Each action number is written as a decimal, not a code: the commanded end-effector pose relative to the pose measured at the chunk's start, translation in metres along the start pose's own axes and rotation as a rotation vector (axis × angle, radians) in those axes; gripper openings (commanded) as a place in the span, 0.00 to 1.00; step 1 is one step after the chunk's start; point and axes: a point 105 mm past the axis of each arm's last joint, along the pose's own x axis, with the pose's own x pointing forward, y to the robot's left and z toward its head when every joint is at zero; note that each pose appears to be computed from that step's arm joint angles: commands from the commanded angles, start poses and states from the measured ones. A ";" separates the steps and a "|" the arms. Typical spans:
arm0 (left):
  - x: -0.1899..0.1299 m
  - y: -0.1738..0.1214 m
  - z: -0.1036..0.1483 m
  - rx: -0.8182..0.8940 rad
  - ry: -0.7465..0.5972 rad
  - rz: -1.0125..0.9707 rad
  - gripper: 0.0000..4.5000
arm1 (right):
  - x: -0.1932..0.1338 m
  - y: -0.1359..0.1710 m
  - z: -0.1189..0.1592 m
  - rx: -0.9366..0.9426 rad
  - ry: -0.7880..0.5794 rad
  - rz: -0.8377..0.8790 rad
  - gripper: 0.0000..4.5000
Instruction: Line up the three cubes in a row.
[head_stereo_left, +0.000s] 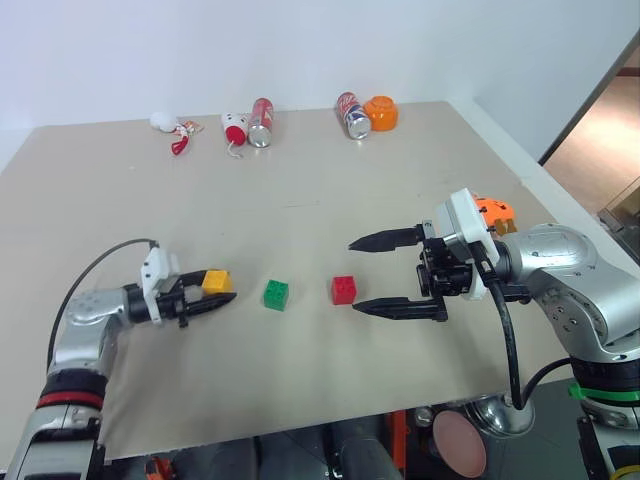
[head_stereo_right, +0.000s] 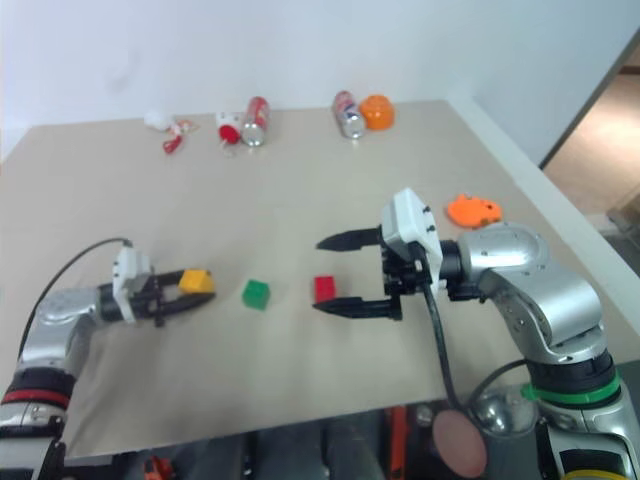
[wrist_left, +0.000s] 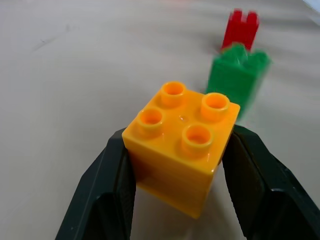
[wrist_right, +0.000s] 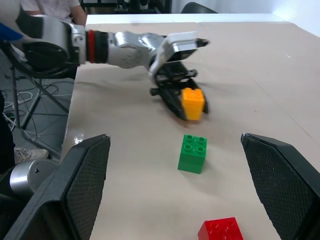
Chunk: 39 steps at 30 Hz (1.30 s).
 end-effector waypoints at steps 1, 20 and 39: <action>-0.003 0.003 0.017 0.054 -0.033 0.011 0.42 | -0.001 0.002 0.009 -0.043 -0.022 0.008 0.96; -0.012 0.001 -0.006 0.114 0.029 0.058 0.42 | 0.005 -0.001 0.008 -0.041 -0.043 0.040 0.96; 0.006 -0.007 0.008 0.056 -0.042 0.050 0.42 | 0.004 -0.003 0.009 -0.042 -0.036 0.049 0.96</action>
